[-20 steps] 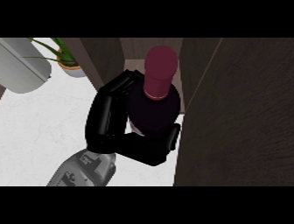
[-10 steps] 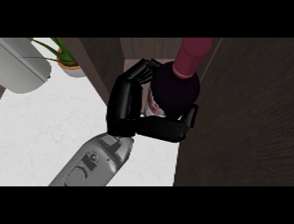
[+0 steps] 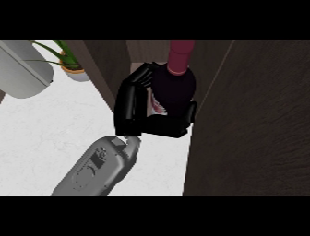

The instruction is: Pick up the wine, place it into the cabinet and close the cabinet

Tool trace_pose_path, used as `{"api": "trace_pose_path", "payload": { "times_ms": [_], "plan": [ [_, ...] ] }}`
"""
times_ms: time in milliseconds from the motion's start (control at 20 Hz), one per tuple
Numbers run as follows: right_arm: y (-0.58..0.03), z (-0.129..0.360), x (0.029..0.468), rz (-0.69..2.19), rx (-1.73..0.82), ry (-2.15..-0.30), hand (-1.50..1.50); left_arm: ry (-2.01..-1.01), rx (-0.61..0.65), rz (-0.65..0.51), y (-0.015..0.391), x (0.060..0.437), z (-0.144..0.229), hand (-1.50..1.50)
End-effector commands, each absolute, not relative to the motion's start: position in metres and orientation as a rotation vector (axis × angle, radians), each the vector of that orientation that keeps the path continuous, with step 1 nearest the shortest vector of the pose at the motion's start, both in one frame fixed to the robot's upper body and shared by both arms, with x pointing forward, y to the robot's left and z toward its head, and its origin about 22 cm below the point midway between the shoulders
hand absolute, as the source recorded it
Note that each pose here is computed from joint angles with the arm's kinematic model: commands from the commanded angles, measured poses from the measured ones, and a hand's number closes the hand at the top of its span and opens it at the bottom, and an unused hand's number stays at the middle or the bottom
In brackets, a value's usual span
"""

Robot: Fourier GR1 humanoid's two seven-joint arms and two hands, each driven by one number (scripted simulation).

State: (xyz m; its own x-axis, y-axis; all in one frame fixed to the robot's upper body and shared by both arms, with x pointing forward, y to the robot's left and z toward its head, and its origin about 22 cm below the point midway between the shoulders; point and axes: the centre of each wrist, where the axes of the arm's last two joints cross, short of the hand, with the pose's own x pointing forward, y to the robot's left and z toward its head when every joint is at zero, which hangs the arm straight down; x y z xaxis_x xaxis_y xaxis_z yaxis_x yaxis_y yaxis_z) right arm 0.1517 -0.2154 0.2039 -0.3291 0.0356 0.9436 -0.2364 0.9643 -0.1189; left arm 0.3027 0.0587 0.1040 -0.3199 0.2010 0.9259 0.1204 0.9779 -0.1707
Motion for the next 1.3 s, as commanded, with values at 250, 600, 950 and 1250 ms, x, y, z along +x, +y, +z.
{"api": "trace_pose_path", "payload": {
  "times_ms": [250,600,950,1250],
  "plan": [
    [-0.219,0.218,0.118,0.285,0.205,-1.912,-1.50,-1.865,-0.184,0.091,0.063,0.306,0.053,1.50],
    [-0.227,0.213,0.135,0.279,0.197,-1.925,-1.50,-1.919,-0.058,0.010,0.065,0.322,0.037,1.50],
    [-0.223,0.219,0.129,0.271,0.208,-1.939,-1.50,-1.943,-0.015,0.073,0.074,0.338,0.043,1.50],
    [-0.222,0.202,0.136,0.251,0.221,-1.934,-1.50,-1.908,-0.018,0.114,0.091,0.339,0.010,1.50]
  ]
}}
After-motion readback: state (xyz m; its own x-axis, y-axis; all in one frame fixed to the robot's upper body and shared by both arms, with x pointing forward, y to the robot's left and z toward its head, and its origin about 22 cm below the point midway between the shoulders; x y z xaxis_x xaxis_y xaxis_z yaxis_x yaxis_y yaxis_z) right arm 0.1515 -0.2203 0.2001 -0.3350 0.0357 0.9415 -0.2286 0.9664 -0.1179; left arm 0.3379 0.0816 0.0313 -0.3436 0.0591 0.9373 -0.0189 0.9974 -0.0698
